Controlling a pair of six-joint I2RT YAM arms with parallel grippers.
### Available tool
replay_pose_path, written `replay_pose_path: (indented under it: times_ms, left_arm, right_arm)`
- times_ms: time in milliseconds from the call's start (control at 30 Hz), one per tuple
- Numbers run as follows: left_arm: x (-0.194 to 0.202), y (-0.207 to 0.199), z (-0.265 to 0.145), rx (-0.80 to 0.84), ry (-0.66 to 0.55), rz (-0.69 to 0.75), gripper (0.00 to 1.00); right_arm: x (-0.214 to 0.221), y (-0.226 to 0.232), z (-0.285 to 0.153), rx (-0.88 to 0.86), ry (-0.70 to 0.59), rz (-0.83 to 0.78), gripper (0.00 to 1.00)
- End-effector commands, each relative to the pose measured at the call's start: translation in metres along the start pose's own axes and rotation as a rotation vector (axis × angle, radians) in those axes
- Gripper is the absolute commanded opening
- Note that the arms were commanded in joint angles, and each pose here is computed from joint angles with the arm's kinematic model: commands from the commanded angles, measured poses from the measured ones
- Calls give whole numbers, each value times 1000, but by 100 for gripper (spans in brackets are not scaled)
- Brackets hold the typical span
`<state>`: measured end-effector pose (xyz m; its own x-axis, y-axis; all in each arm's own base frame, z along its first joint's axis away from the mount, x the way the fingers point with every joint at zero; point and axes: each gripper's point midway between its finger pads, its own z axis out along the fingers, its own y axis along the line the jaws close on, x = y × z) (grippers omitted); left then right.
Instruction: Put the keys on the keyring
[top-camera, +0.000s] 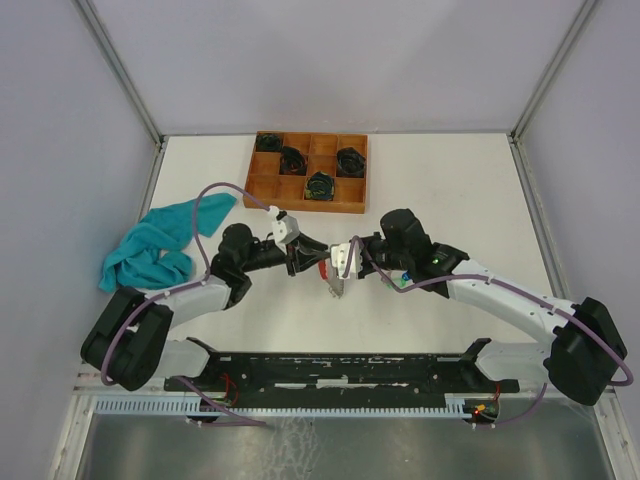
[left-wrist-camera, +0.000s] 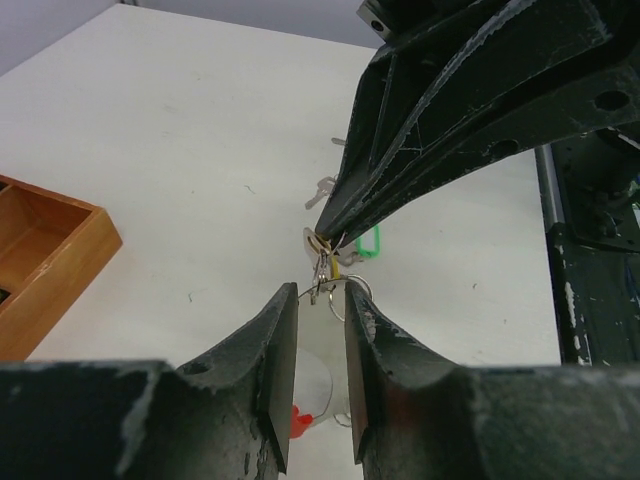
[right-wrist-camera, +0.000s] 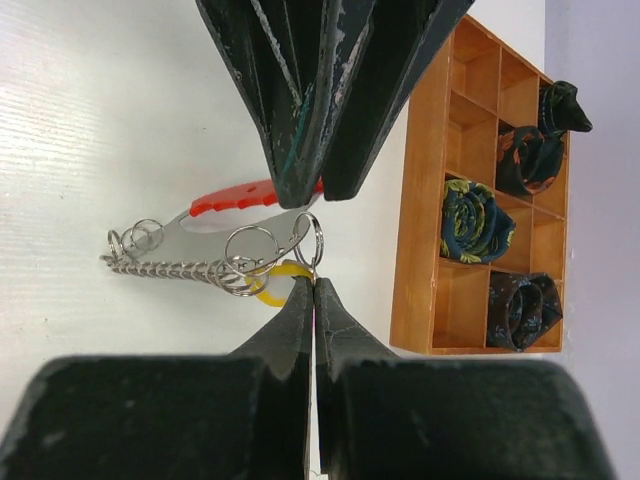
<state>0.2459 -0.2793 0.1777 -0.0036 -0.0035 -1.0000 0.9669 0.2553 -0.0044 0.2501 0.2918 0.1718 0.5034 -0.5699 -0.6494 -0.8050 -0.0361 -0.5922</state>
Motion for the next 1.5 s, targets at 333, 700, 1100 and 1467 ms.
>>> replay_pose_path:
  times_ms: [333,700,1100,1467]
  left_arm:
    - [-4,-3,18,63,37,11,30]
    - [-3,0,21,62,46,15,26]
    - [-3,-4,22,94,50,10,3]
    - [-25,2,18,9,-54,-1,3]
  right_arm:
    - [-24,-22,-6,44,-61,-35,1]
    - [-29,-20,-7,30,-83,-25,1]
    - [-25,-20,-13,45,-52,-19,0]
    - [-2,5,-16,37,-3,50,1]
